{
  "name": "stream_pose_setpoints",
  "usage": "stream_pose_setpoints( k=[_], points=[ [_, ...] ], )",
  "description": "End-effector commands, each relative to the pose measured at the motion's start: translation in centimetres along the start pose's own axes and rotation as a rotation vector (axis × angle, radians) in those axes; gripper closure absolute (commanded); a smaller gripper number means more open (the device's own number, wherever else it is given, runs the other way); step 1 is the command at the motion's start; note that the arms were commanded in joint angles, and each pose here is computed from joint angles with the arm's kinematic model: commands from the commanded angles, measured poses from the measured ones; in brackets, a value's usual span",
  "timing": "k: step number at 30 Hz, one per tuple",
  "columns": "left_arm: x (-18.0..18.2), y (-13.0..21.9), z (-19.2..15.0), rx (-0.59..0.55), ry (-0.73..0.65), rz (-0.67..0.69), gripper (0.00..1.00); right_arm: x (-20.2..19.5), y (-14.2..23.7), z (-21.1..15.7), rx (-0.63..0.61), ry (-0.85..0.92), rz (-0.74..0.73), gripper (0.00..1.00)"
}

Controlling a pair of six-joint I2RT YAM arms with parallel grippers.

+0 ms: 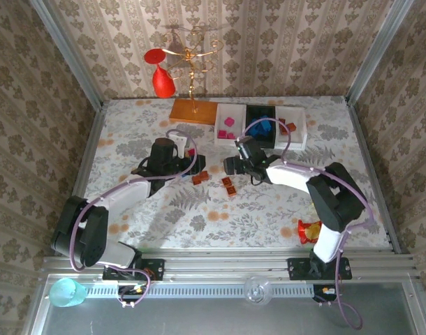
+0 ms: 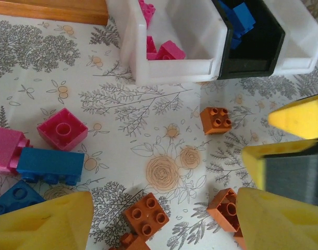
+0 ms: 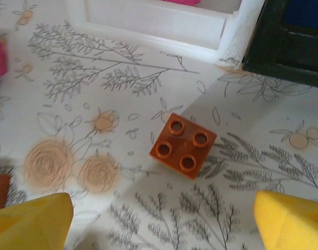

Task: Sort the legos into containers by color
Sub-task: Pick up the lego from the center of the table.

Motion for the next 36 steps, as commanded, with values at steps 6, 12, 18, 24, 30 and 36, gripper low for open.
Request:
stream_pose_setpoints(
  k=[6,12,18,24,30,36],
  points=[
    [-0.3,0.5,0.0,-0.025,0.012,-0.026,0.26,-0.3,-2.6,0.5,0.010,-0.072,-0.103,0.15],
    [-0.2,0.7,-0.4,-0.018,0.014,-0.019,0.26,-0.2,-4.1,0.3,0.018,-0.095,-0.116,0.22],
    [-0.1,0.8,-0.4,-0.016,0.011,-0.008,0.26,0.6,-5.3,0.2,0.033,-0.107,-0.079,0.34],
    [0.0,0.7,-0.6,-0.013,0.013,-0.005,0.26,1.1,-6.2,0.0,0.049,-0.107,-0.054,0.48],
    [-0.2,0.8,-0.3,-0.016,0.014,-0.017,0.26,1.3,-5.2,0.2,0.053,-0.082,-0.020,0.61],
    [-1.4,0.5,0.6,-0.037,0.005,-0.073,0.26,0.2,-0.1,1.2,-0.016,-0.070,0.049,0.68]
  ],
)
Point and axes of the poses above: each hand's point on the last joint's axis, 136 mm out from that joint toward the fingers, its own y axis back along the fingers, its own x axis along the line the jaws close on, z = x × y, the point moved 5 cm from there along y, back along the fingers, and after that the axes turned 5 degrees about -y, right-handed, at the moved point
